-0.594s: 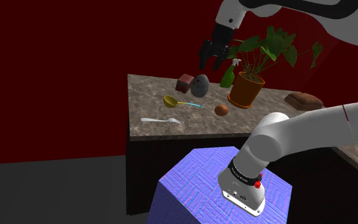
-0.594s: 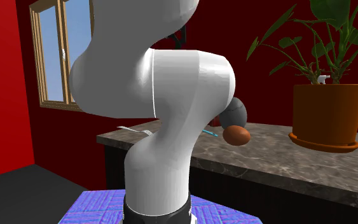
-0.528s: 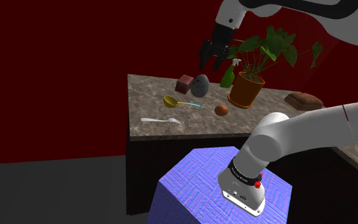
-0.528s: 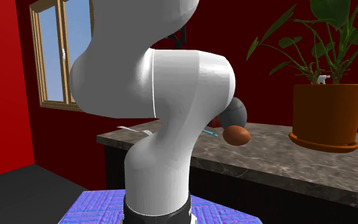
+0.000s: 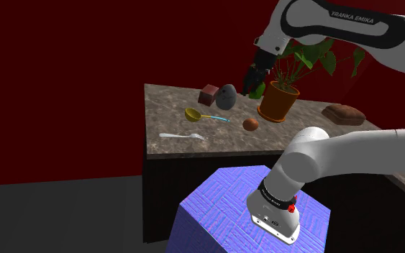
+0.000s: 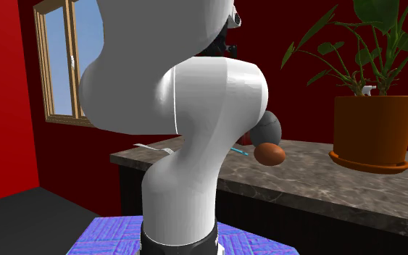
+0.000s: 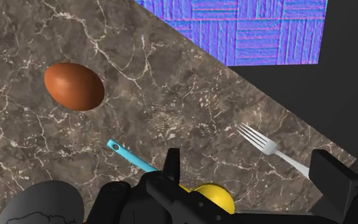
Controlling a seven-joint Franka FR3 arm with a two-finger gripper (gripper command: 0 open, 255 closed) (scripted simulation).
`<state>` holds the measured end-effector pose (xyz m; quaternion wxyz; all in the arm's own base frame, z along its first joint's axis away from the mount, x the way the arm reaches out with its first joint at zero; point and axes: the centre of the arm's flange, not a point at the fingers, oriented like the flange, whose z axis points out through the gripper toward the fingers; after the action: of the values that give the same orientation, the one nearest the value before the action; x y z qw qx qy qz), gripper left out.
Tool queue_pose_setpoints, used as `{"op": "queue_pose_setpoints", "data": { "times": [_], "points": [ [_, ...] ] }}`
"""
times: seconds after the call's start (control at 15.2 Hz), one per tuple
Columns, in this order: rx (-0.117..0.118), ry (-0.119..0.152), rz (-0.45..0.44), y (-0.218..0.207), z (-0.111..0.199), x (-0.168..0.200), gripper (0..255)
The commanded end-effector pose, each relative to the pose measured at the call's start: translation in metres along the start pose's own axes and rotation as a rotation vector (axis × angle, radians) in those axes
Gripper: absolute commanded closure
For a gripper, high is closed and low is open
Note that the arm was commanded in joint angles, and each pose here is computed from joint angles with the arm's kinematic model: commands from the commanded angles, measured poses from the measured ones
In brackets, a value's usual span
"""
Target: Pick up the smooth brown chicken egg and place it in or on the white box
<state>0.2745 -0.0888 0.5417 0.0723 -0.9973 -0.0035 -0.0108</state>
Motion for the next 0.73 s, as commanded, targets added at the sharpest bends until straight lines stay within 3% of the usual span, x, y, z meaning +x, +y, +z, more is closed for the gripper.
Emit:
{"op": "queue_pose_setpoints", "data": {
  "times": [0.0, 0.66],
  "points": [
    [0.011, 0.002, -0.07, 0.023, 0.012, -0.01, 0],
    [0.067, 0.014, -0.384, 0.141, 0.08, -0.039, 0]
  ]
}}
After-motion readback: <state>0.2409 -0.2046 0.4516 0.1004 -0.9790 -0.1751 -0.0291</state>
